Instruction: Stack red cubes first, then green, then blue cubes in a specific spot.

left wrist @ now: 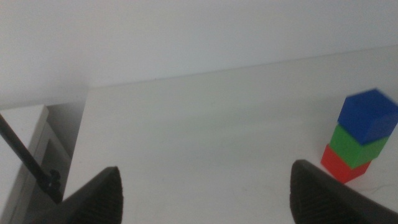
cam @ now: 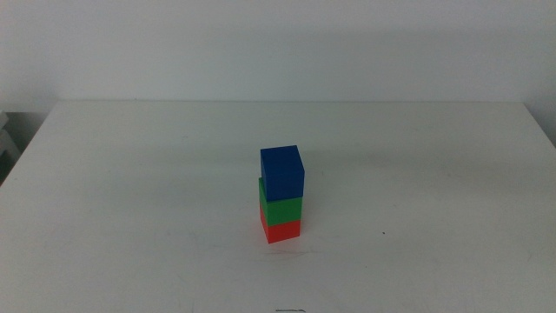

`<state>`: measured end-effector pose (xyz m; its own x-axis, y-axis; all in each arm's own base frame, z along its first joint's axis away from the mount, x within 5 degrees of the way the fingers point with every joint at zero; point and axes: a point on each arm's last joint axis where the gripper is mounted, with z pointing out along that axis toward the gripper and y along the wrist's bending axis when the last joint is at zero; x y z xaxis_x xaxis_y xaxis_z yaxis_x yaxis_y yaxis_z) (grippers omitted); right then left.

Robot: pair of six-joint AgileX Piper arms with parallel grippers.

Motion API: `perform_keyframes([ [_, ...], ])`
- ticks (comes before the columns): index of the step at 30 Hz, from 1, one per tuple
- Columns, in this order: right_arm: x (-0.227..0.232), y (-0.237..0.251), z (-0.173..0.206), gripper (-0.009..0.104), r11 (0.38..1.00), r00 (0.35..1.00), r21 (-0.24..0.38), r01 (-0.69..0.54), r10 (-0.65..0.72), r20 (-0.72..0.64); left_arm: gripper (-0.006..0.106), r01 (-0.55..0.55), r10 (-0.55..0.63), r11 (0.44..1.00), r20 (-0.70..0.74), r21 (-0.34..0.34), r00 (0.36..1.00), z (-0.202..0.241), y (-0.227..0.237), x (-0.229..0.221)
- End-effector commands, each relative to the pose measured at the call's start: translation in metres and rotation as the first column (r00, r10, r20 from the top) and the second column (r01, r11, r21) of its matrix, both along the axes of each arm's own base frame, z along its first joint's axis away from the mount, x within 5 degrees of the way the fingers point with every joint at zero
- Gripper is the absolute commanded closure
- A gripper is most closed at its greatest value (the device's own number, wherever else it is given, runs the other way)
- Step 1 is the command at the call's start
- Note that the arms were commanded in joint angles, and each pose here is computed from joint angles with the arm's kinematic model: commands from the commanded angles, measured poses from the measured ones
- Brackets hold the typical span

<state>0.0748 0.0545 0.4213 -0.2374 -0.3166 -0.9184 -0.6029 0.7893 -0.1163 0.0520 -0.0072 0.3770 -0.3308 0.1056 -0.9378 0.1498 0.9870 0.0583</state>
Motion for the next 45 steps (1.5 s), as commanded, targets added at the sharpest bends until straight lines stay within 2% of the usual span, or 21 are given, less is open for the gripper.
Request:
perform_keyframes([
  [1,0.006,0.009,0.006,0.006,0.997,0.992,0.065,-0.044,0.035,0.125,0.011,0.001,0.001,1.0,0.116,-0.022,0.993,-0.006,0.0,-0.002],
  [6,0.017,0.023,-0.018,0.006,0.98,0.991,0.191,-0.057,0.032,0.132,0.011,0.001,0.004,1.0,0.185,-0.031,0.983,-0.039,0.002,-0.013],
  [11,0.035,0.016,-0.052,0.006,0.93,0.992,0.357,0.088,-0.114,0.052,0.011,0.004,0.011,0.999,0.307,-0.048,0.952,-0.061,0.002,-0.018],
  [13,0.039,0.007,-0.065,0.006,0.908,0.981,0.386,0.162,-0.19,0.037,0.011,0.005,0.014,0.999,0.353,-0.054,0.936,-0.066,0.002,-0.017],
  [18,0.036,-0.021,-0.106,0.006,0.853,0.923,0.4,0.334,-0.383,0.047,0.011,0.009,0.023,0.998,0.457,-0.068,0.889,-0.077,0.002,-0.012],
  [23,0.014,-0.037,-0.15,0.006,0.815,0.879,0.406,0.414,-0.474,0.055,0.011,0.011,0.031,0.997,0.518,-0.076,0.855,-0.088,0.002,-0.006],
  [28,-0.006,-0.042,-0.173,0.006,0.808,0.866,0.432,0.401,-0.488,0.11,0.011,0.008,0.031,0.997,0.474,-0.079,0.88,-0.112,0.001,0.001],
  [34,-0.018,-0.045,-0.194,0.006,0.803,0.856,0.455,0.385,-0.495,0.149,0.011,0.007,0.043,0.992,0.393,-0.123,0.919,-0.14,0.0,0.007],
  [41,-0.018,-0.045,-0.224,0.006,0.809,0.865,0.412,0.419,-0.493,0.09,0.011,-0.001,0.053,0.992,0.412,-0.126,0.91,-0.168,0.001,0.009],
  [45,-0.018,-0.045,-0.223,0.006,0.806,0.861,0.419,0.419,-0.499,0.098,0.011,0.002,0.053,0.992,0.422,-0.128,0.905,-0.168,0.001,0.007],
])
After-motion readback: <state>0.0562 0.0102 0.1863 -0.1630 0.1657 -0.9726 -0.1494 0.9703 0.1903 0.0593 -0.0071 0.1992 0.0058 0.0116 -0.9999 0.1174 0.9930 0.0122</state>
